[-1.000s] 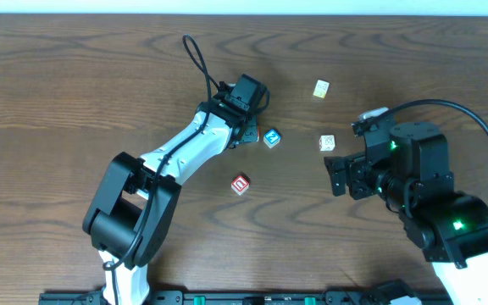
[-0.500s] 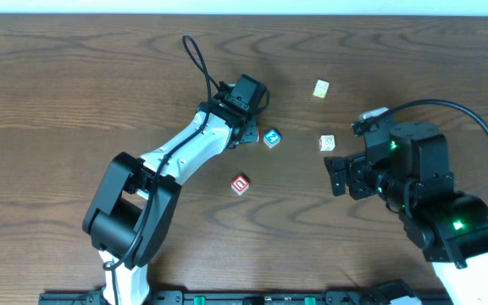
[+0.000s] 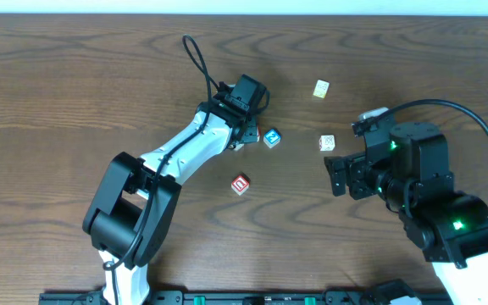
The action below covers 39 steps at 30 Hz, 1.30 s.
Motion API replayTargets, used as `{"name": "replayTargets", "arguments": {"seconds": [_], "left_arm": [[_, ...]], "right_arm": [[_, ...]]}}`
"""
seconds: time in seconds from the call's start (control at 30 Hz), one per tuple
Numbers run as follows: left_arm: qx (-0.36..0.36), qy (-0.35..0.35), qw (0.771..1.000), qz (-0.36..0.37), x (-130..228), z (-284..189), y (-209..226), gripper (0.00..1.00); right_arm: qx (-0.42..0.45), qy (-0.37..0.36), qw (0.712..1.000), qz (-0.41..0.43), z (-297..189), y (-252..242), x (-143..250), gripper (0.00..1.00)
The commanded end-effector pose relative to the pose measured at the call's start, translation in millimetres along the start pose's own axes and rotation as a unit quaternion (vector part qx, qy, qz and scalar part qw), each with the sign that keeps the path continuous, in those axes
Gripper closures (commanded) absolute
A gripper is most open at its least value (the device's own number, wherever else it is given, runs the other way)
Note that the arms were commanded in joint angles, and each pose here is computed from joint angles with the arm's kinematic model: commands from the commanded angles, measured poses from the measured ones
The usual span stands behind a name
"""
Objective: Spell out Ai2
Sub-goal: 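Lower the red 'A' block beside the 'I' and open the left gripper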
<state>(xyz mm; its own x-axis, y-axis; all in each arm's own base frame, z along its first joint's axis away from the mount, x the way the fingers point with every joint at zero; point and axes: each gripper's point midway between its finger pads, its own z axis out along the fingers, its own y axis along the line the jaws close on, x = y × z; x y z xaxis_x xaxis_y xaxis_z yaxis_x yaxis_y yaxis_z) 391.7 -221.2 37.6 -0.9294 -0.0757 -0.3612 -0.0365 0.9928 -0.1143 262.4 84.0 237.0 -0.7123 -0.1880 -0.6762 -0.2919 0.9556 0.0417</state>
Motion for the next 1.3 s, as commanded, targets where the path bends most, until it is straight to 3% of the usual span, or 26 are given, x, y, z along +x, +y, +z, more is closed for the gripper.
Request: {"name": "replayTargets", "arguments": {"seconds": [0.0,0.47,0.57,0.8,1.1,1.27], "left_arm": [[-0.018,0.004,1.000,-0.004,3,8,7,0.64],[-0.033,0.002,0.999,0.018,3,8,13,0.69],[-0.038,0.009,0.999,0.020,6,7,16,0.83],[-0.038,0.003,0.999,0.033,1,3,15,0.94],[-0.059,-0.004,0.998,0.037,-7,-21,22,0.94],[-0.005,0.002,0.998,0.063,-5,-46,3,0.94]], "right_arm": [[-0.001,0.000,1.000,-0.004,0,-1,0,0.01],[-0.001,0.000,1.000,-0.004,0,-1,0,0.01],[-0.001,0.000,1.000,-0.004,0,-1,0,0.01],[-0.001,0.000,1.000,-0.004,0,-1,0,0.01],[-0.001,0.000,1.000,-0.004,0,-1,0,0.01],[-0.001,0.000,1.000,-0.004,0,-1,0,0.01]]}}
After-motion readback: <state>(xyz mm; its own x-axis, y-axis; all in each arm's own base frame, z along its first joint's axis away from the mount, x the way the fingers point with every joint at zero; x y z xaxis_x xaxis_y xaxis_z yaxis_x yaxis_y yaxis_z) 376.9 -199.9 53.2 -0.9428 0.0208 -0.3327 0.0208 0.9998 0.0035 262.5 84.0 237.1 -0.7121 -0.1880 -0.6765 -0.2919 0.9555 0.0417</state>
